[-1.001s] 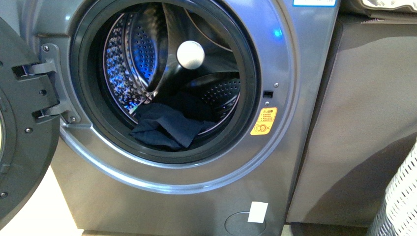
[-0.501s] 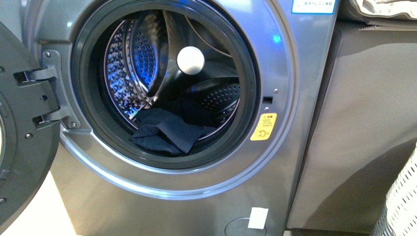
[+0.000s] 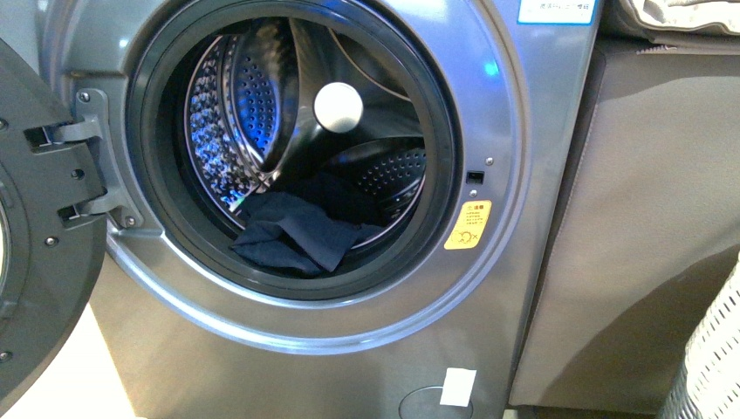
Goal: Put clothes into washing machine
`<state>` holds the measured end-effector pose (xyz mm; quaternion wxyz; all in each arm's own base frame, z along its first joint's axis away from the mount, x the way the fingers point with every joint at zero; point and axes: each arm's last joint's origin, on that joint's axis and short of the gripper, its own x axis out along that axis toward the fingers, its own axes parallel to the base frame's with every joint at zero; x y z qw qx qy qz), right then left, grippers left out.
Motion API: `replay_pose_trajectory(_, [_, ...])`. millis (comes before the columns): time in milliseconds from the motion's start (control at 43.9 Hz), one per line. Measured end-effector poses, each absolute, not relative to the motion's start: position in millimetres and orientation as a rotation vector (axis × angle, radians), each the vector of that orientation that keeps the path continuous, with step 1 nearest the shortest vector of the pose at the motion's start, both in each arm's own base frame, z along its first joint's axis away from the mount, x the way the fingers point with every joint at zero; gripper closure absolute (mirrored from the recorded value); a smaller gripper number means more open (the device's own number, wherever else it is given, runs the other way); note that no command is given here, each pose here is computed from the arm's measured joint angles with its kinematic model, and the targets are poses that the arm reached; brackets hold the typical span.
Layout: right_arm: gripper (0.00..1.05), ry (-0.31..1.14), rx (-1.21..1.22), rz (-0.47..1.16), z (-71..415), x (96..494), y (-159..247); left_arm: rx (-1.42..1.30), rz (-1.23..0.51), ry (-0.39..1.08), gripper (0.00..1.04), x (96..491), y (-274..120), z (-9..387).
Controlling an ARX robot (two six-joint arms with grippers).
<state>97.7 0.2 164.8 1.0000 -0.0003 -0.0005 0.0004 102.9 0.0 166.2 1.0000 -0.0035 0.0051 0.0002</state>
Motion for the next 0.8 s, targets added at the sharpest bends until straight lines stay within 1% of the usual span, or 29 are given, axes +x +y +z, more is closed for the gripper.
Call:
replay_pose_trajectory(46, [0.08, -0.001, -0.001, 0.0, 164.8, 97.7, 0.2, -0.007, 0.0, 0.023, 0.86, 100.2, 0.0, 164.3])
replay_pose_trajectory(114, [0.07, -0.001, -0.001, 0.001, 164.8, 97.7, 0.2, -0.007, 0.0, -0.004, 0.76, 97.8, 0.0, 166.2])
replay_pose_trajectory(137, [0.07, -0.001, -0.001, 0.001, 164.8, 97.7, 0.2, -0.007, 0.0, -0.009, 0.69, 97.4, 0.0, 166.6])
replay_pose_trajectory(250, [0.07, -0.001, -0.001, 0.0, 164.8, 97.7, 0.2, -0.007, 0.0, -0.005, 0.52, 97.4, 0.0, 166.2])
replay_pose_trajectory(319, [0.07, -0.001, -0.001, 0.001, 164.8, 97.7, 0.2, -0.007, 0.0, -0.005, 0.35, 97.4, 0.0, 166.1])
replay_pose_trajectory(455, [0.07, -0.001, -0.001, 0.001, 164.8, 97.7, 0.2, -0.007, 0.0, -0.005, 0.14, 97.4, 0.0, 166.1])
replay_pose_trajectory(501, [0.07, -0.001, -0.001, 0.001, 164.8, 97.7, 0.2, -0.006, 0.0, -0.005, 0.05, 97.4, 0.0, 166.1])
replay_pose_trajectory(546, [0.07, -0.001, -0.001, 0.001, 164.8, 97.7, 0.2, -0.004, 0.0, -0.005, 0.07, 97.4, 0.0, 166.1])
replay_pose_trajectory(797, [0.07, -0.001, -0.001, 0.001, 164.8, 97.7, 0.2, -0.004, 0.0, -0.005, 0.06, 97.4, 0.0, 166.1])
